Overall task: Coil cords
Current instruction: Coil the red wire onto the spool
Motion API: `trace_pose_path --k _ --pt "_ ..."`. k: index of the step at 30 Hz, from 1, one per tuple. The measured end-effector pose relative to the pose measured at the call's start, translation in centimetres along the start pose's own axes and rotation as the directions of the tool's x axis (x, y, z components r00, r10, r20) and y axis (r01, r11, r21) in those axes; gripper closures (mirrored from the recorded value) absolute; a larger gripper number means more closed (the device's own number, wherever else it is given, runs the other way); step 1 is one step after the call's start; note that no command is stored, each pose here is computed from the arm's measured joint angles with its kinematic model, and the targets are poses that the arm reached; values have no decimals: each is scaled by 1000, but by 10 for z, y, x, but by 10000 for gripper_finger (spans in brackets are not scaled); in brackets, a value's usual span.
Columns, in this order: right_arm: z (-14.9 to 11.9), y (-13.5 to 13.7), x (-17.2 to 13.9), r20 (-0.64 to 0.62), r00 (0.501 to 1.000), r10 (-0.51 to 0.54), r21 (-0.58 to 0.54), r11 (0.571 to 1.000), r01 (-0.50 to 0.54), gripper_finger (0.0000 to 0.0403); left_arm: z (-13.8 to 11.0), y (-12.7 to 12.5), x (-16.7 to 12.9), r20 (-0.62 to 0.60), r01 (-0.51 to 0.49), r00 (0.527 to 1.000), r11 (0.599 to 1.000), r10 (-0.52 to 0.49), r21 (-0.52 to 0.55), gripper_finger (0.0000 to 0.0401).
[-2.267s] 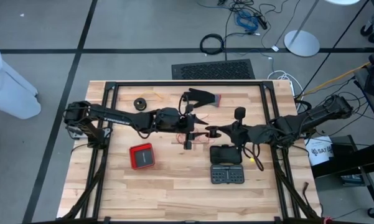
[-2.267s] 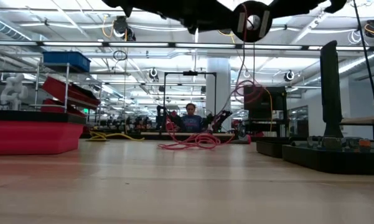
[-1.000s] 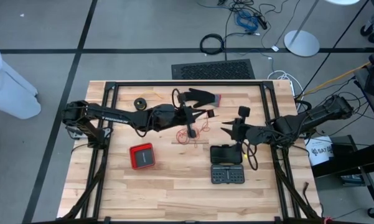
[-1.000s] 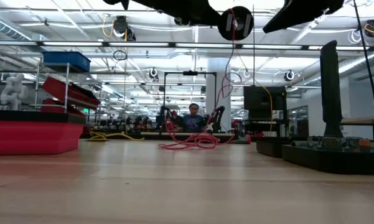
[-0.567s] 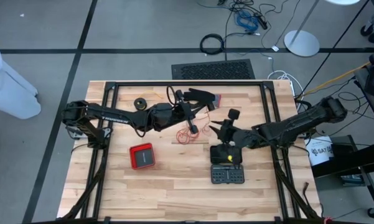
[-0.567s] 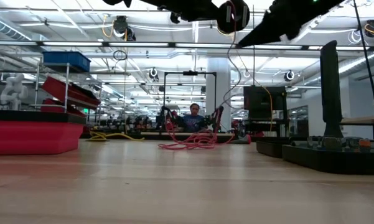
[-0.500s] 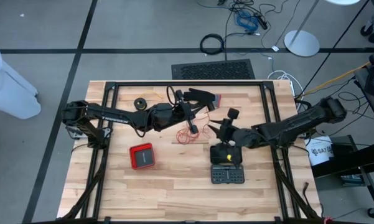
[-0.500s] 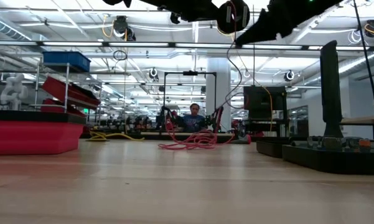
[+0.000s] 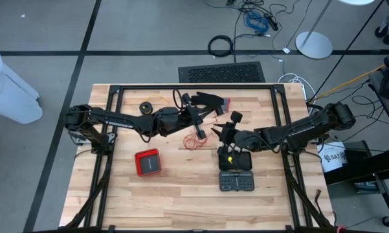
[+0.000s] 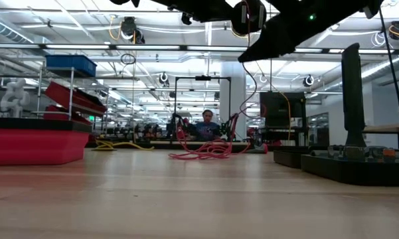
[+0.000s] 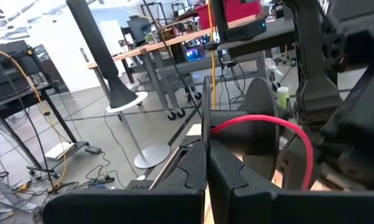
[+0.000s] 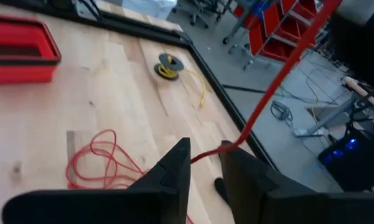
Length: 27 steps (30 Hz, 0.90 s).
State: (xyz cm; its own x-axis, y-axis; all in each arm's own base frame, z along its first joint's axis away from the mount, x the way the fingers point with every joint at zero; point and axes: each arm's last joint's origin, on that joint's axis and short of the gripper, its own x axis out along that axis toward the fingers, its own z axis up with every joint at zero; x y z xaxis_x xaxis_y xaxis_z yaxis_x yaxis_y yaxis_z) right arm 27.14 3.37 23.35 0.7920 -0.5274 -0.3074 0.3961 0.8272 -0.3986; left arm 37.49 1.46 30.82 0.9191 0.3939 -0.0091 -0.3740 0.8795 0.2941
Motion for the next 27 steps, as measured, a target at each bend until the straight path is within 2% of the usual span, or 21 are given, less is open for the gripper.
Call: trace_pose_path --k 10,16,21,27 --pt "2 2 -2 15 1000 9 -7 1000 -9 359 19 7 -17 7 -39 999 998 39 51 401" --pt "7 4 -5 61 998 18 11 1000 -19 362 13 6 -17 -53 -42 998 996 47 78 401" --pt "9 4 -5 76 997 19 9 1000 -20 396 13 6 -17 -52 -45 997 996 48 73 401" --pt "9 4 -6 79 997 16 9 1000 -17 402 11 6 -17 -72 -45 996 996 51 83 401"
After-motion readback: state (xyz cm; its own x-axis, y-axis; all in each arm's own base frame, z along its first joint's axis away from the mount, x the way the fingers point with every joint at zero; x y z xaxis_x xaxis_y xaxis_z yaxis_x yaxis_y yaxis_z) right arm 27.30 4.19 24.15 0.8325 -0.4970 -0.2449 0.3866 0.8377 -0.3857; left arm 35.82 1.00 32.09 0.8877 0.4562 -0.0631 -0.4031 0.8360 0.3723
